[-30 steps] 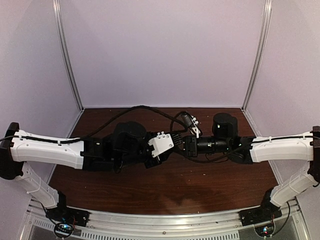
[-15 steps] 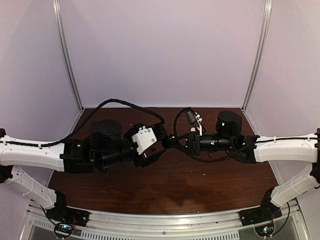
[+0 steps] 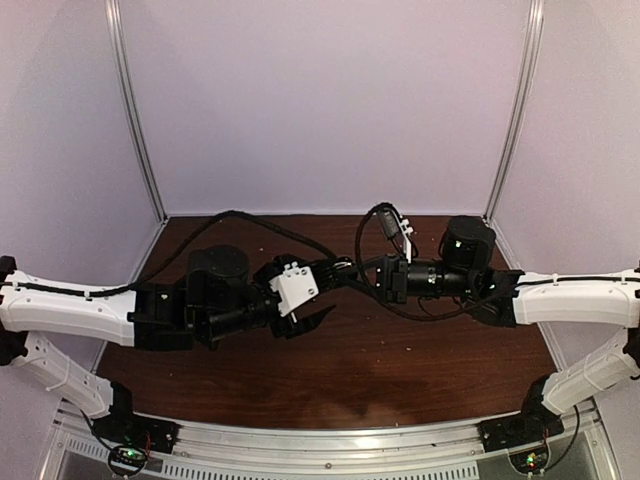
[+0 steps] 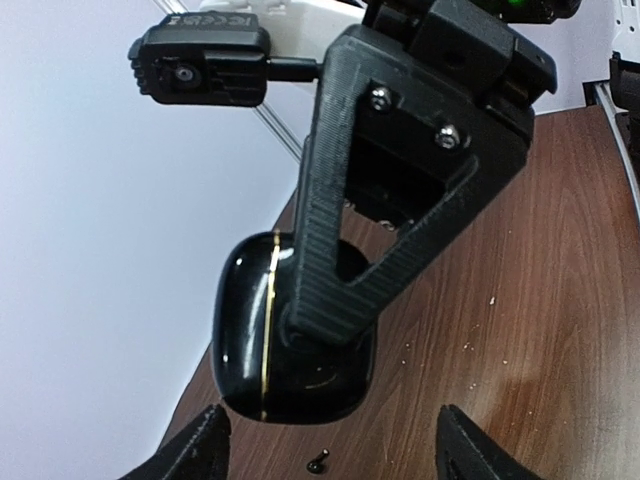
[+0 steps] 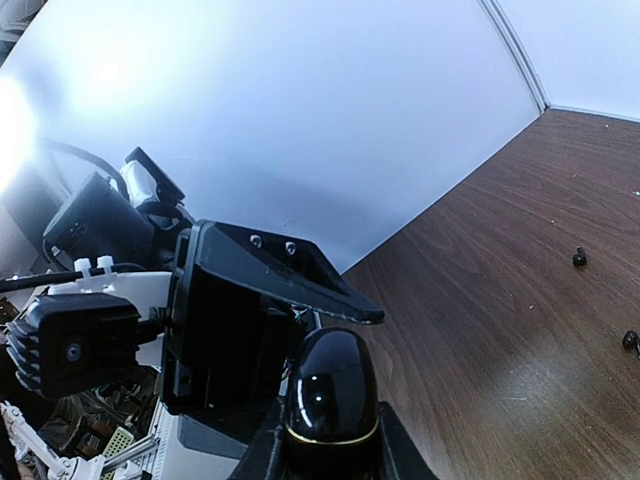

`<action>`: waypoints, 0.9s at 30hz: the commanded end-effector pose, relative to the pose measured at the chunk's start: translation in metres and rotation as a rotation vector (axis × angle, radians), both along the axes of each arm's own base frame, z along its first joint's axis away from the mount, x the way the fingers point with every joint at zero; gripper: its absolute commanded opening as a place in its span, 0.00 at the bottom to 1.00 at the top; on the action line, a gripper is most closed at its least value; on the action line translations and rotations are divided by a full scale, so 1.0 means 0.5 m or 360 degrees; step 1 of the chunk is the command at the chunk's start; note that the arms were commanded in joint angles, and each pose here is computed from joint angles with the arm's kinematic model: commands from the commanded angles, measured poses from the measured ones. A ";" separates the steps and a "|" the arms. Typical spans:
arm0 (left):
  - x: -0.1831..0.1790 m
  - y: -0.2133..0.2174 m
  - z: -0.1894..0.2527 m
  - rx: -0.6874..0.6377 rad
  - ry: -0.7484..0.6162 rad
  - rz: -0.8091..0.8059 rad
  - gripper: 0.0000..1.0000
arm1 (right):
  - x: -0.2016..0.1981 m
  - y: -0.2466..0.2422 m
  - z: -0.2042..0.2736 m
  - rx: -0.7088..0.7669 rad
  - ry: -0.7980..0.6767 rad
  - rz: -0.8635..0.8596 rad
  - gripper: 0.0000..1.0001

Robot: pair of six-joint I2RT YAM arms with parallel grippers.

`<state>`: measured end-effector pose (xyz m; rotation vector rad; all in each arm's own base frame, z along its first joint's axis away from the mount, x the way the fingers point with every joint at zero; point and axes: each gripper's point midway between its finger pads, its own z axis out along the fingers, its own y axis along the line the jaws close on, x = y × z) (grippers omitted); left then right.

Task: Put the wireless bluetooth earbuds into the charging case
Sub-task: Pass from the left arm to the right, then pass from the right arm to the left

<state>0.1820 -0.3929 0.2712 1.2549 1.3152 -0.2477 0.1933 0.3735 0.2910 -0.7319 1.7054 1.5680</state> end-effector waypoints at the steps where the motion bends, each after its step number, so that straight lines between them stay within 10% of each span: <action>1: 0.002 -0.027 0.067 -0.0139 -0.0082 -0.0030 0.71 | -0.016 0.002 0.025 0.0069 -0.0014 0.0048 0.07; 27: 0.012 -0.027 0.101 -0.0206 -0.0163 0.0009 0.44 | -0.032 0.019 -0.002 0.0041 0.0038 0.0105 0.26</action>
